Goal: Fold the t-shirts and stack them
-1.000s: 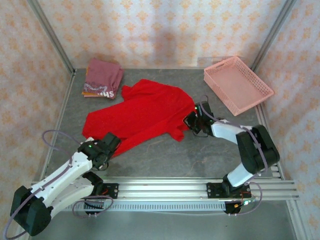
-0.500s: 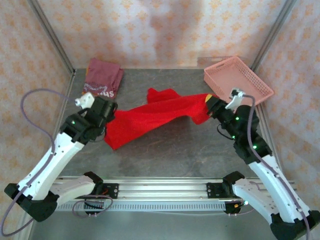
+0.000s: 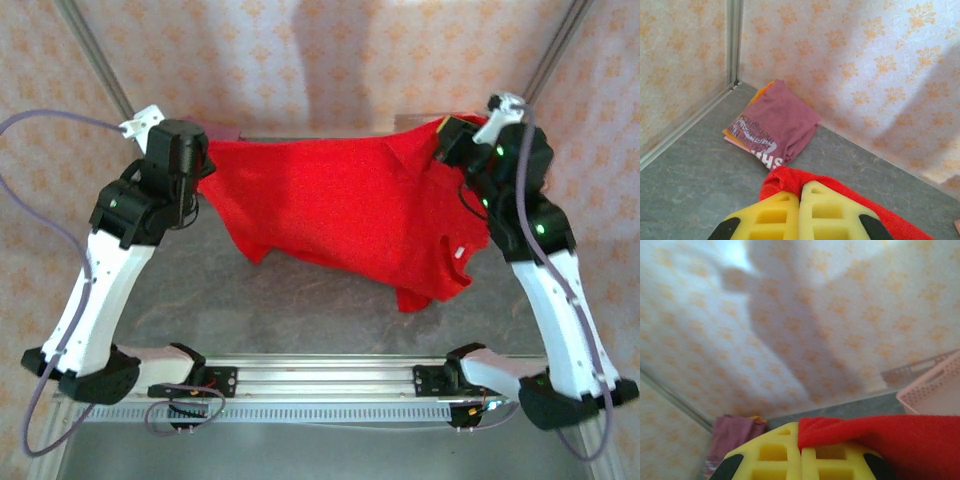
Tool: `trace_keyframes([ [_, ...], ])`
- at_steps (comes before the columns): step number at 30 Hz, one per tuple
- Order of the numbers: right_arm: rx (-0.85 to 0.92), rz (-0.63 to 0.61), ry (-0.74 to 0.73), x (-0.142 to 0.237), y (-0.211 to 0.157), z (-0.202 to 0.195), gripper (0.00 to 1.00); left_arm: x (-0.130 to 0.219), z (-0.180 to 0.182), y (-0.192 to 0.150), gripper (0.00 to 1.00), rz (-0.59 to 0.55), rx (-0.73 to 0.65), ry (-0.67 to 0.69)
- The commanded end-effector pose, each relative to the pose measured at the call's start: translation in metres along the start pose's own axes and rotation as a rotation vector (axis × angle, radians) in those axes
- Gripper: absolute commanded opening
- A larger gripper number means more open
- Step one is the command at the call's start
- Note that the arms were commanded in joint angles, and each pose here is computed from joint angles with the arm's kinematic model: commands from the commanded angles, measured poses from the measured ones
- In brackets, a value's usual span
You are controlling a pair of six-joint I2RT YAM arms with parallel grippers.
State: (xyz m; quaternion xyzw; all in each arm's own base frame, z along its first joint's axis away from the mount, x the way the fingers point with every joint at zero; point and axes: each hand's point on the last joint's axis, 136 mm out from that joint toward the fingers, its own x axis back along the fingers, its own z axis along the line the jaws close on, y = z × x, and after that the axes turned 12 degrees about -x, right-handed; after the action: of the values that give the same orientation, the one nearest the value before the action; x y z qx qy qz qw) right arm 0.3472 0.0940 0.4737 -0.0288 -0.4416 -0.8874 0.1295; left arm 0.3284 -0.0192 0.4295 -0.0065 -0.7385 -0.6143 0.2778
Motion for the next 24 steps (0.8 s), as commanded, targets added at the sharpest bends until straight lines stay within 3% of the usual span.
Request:
trace_keyframes([
  [1,0.043,0.14,-0.095,-0.046,-0.028,-0.026,0.0,-0.041,-0.022,-0.008,0.0,0.056,-0.069,0.017],
  [8,0.024,0.148,-0.047,-0.137,-0.013,-0.026,0.0,-0.115,-0.062,0.012,0.0,0.056,-0.044,0.004],
  [13,0.025,0.048,0.066,-0.159,0.042,0.016,0.0,-0.147,-0.085,0.072,0.0,-0.021,-0.009,-0.069],
  [16,0.038,-0.036,0.138,-0.139,0.084,0.05,0.0,-0.138,-0.079,0.114,0.0,-0.101,0.139,-0.19],
  [19,0.048,-0.106,0.187,-0.105,0.11,0.071,0.0,-0.107,-0.059,0.144,0.0,-0.165,0.231,-0.243],
  [24,0.056,-0.107,0.199,-0.06,0.103,0.069,0.0,-0.047,-0.029,0.147,0.0,-0.216,0.225,-0.245],
])
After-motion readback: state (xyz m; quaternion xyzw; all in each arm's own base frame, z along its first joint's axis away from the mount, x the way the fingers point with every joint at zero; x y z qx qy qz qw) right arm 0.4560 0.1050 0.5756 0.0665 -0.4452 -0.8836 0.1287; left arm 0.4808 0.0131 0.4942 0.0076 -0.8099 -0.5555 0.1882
